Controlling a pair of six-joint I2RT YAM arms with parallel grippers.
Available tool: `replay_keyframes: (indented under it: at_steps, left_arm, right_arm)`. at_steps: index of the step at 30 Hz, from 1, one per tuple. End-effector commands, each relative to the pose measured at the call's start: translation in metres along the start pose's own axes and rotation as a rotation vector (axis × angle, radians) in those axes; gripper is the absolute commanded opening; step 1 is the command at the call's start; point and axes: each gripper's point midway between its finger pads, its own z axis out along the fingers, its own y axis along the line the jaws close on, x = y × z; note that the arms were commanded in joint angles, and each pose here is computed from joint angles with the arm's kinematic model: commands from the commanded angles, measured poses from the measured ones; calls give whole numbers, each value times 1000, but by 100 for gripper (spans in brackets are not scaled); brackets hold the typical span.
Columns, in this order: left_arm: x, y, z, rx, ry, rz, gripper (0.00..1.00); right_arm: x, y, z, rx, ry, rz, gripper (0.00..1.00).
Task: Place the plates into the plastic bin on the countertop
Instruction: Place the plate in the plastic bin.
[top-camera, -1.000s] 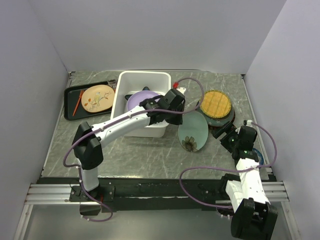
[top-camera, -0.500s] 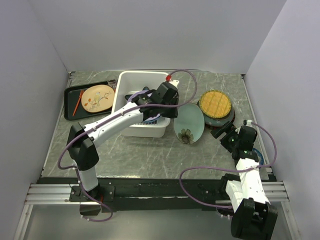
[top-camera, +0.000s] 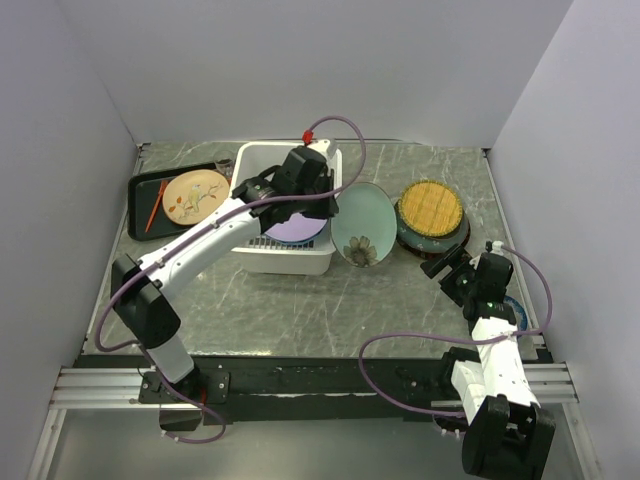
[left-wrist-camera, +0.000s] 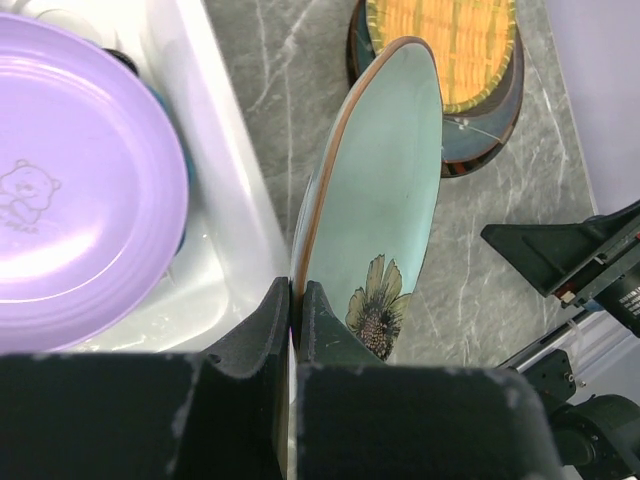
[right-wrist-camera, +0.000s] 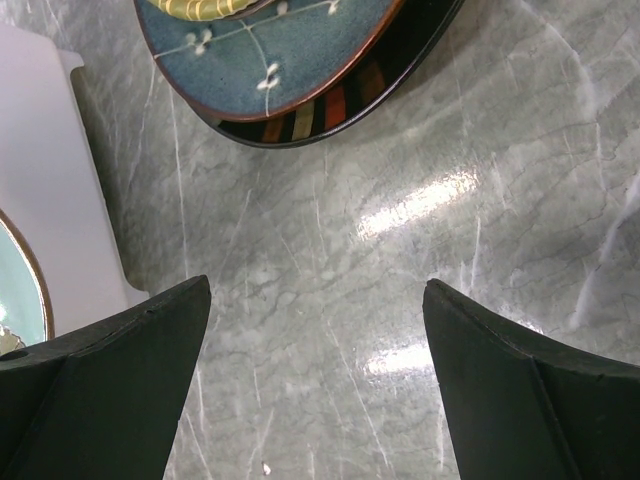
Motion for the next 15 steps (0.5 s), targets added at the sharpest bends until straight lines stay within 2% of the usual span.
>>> replay_keyframes:
  at_steps: [1,15]
  left_arm:
    - [-57,-23,-42,141,-191,-54,1]
    - [-81,19,-69,159,-289,-159,1]
  right_arm:
    - [-7,4,1,-24,-29,-12,93]
    - [-7,4,1,-24,-29,-10,93]
